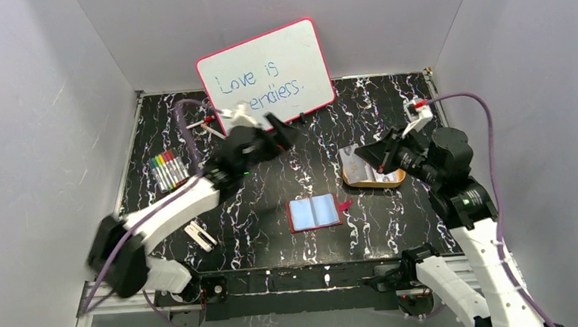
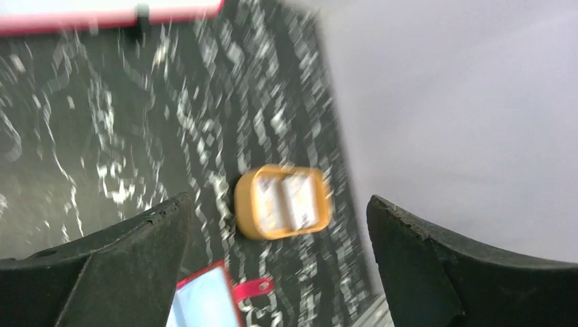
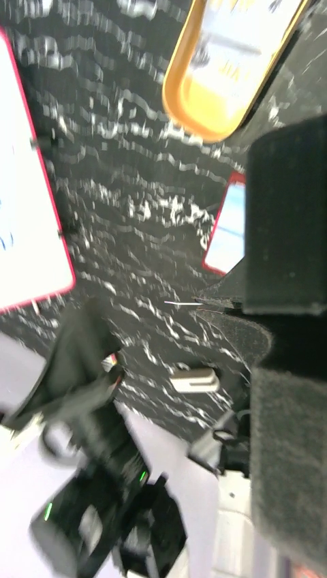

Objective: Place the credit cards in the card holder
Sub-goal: Insert the credit card into the card holder.

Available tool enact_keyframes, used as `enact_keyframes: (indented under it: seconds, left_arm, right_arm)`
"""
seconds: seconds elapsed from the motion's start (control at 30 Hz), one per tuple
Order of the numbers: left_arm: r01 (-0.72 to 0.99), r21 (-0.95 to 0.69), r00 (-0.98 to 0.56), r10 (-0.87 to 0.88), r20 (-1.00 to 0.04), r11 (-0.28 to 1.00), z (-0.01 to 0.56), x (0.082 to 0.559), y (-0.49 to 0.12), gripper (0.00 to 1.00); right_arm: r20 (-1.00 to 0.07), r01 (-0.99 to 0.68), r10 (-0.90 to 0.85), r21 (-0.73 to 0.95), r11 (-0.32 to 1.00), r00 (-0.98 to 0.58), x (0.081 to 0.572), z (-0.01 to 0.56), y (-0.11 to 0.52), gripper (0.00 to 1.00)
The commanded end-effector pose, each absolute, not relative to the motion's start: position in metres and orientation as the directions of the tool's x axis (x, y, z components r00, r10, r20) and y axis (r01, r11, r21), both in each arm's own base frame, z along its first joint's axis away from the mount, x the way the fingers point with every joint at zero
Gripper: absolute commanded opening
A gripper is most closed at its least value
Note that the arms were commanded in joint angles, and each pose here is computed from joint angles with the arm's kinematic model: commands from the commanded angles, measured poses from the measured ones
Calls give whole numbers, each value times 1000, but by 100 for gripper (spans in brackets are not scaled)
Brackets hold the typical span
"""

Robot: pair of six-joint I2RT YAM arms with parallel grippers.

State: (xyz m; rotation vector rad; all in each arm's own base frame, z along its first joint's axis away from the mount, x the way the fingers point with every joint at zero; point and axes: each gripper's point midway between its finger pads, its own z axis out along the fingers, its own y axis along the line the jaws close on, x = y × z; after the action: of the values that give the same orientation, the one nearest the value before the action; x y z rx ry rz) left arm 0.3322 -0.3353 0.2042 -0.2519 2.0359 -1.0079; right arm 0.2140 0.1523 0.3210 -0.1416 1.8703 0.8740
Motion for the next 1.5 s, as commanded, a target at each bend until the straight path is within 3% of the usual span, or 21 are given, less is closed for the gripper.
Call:
enact_keyframes:
  seconds: [0.0, 0.23, 0.53, 0.73, 1.17, 1.33, 1.43, 1.47]
  left_arm:
    - [385, -749, -516, -548, -659, 539, 288, 295, -278, 97]
    - [609, -785, -682, -428, -593, 117, 306, 207, -291, 94]
    - [577, -817, -775, -322, -543, -12, 297, 196, -309, 87]
    - [574, -818, -788, -304, -535, -50, 303, 199, -317, 76]
    - [566, -817, -806, -277, -523, -106, 306, 199, -332, 35]
    - [567, -816, -808, -268, -524, -111, 305, 199, -337, 16]
    - [564, -818, -811, -265, -522, -112, 304, 200, -339, 0]
    - [565, -817, -810, -265, -523, -113, 304, 200, -338, 0]
  right_arm:
    - [-816, -691, 280, 577, 436, -505, 200, 348, 202, 0]
    - [-721, -697, 350, 684, 216, -599, 203, 341, 225, 0]
    - [-644, -657, 418, 741, 135, -641, 205, 337, 239, 0]
    - [-620, -635, 432, 762, 129, -656, 209, 334, 244, 0]
    - [-572, -596, 440, 797, 97, -693, 214, 324, 250, 0]
    - [-575, -594, 428, 798, 103, -697, 212, 321, 252, 0]
    - [-576, -588, 409, 801, 112, -708, 209, 314, 252, 0]
    - [-578, -588, 403, 801, 115, -709, 208, 313, 252, 0]
